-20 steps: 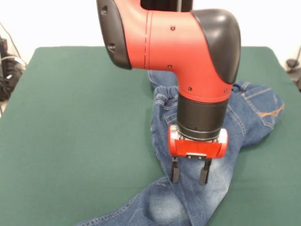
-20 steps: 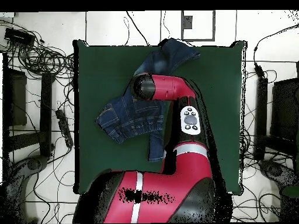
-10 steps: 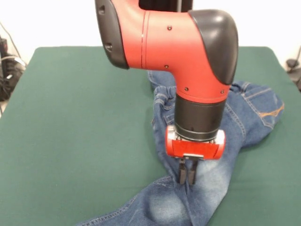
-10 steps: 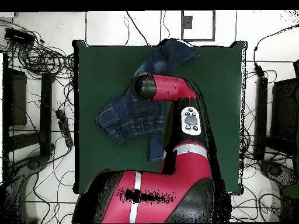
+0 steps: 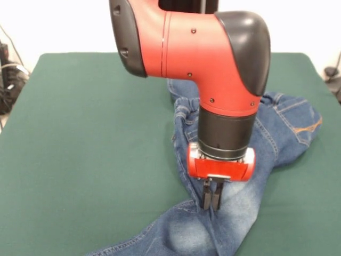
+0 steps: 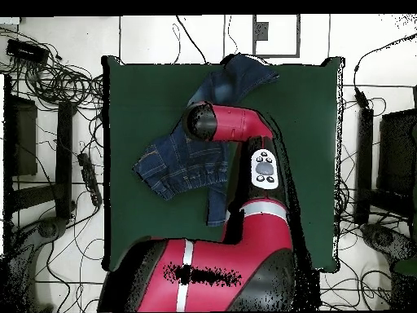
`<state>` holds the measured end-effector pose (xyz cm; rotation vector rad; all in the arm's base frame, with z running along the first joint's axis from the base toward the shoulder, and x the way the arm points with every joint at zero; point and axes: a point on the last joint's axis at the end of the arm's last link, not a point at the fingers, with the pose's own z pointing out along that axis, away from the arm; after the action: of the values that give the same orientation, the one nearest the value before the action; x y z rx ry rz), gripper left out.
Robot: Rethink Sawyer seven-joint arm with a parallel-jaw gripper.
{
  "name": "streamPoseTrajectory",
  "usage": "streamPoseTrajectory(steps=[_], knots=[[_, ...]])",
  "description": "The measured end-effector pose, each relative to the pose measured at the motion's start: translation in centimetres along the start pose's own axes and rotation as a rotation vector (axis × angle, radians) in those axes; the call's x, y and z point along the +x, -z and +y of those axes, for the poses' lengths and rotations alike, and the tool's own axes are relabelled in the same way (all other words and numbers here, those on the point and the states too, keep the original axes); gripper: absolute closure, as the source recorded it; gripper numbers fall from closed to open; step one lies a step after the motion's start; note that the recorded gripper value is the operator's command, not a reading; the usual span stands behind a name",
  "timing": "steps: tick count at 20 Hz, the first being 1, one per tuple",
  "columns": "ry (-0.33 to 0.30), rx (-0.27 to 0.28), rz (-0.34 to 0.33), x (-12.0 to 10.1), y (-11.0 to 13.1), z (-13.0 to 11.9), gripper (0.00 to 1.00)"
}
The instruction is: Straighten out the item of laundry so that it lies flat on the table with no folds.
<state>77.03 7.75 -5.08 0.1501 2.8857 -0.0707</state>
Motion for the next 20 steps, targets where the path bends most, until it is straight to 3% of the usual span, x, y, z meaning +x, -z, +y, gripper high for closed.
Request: streamPoseTrajectory(steps=[5, 8, 12, 14, 20], knots=[[-0.005, 0.009, -0.005, 0.7, 0.8, 0.8, 1.00], [-0.026, 0.009, 0.007, 1.5, 2.7, 2.3, 1.00], [-0.118, -0.010, 0.016, 2.6, 8.2, 7.9, 1.00], [-0.143, -0.017, 0.016, 2.8, 9.4, 9.2, 1.00], [-0.323, -0.082, 0.005, 3.6, 15.0, 18.0, 1.00]])
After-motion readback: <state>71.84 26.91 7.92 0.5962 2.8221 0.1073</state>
